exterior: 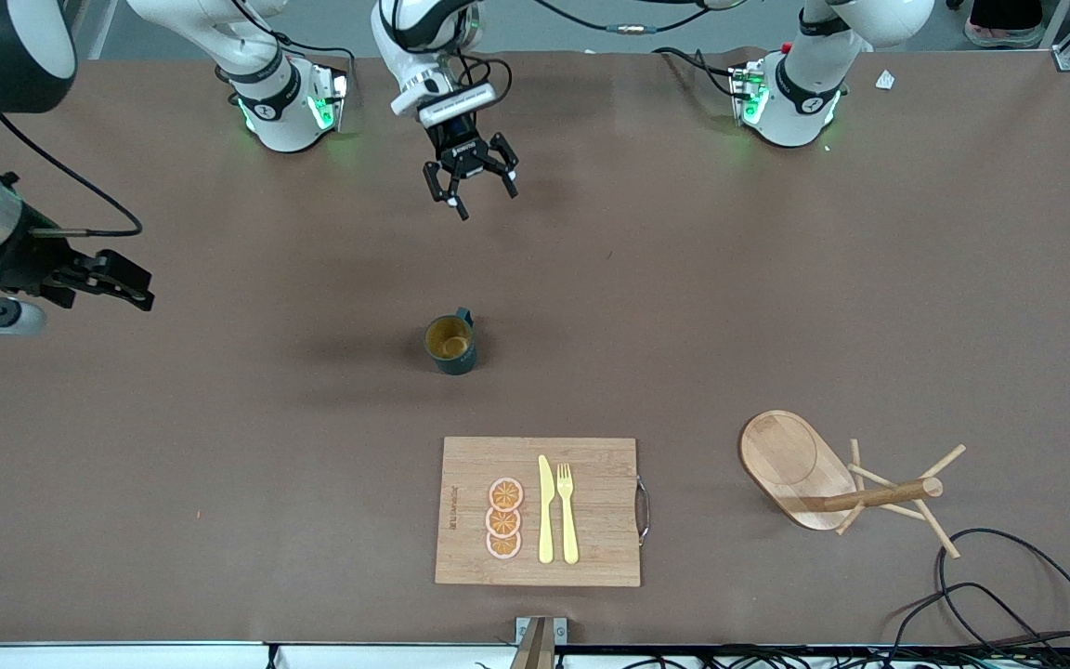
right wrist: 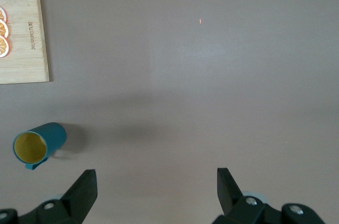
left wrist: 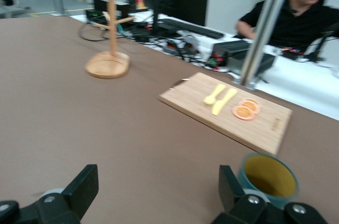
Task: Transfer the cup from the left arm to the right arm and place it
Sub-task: 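Grasp the teal mug rim with the right gripper while the left gripper withdraws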
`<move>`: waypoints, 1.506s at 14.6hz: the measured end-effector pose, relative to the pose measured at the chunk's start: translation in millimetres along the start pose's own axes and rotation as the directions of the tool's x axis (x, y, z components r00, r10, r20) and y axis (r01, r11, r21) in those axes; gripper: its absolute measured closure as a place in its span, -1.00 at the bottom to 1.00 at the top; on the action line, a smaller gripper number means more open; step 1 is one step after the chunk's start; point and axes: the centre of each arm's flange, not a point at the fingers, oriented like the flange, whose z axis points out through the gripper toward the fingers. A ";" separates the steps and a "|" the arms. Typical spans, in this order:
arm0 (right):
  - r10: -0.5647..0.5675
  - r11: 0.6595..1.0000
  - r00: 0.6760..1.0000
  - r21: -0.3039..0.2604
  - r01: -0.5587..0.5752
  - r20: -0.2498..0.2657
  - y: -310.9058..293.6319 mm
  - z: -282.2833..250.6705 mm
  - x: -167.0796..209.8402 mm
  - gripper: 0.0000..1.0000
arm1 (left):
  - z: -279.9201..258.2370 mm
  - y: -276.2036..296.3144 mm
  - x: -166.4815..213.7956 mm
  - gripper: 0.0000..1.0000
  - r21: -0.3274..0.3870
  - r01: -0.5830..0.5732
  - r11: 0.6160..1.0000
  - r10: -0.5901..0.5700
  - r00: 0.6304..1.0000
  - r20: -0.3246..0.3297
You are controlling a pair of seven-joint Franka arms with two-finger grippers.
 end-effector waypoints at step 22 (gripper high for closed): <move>0.358 0.934 0.928 -0.047 -0.355 0.101 -334.6 233.0 -58.0 -1.00 | 240.5 -18.3 430.7 -1.00 0.367 -0.205 0.907 0.020 0.893 0.449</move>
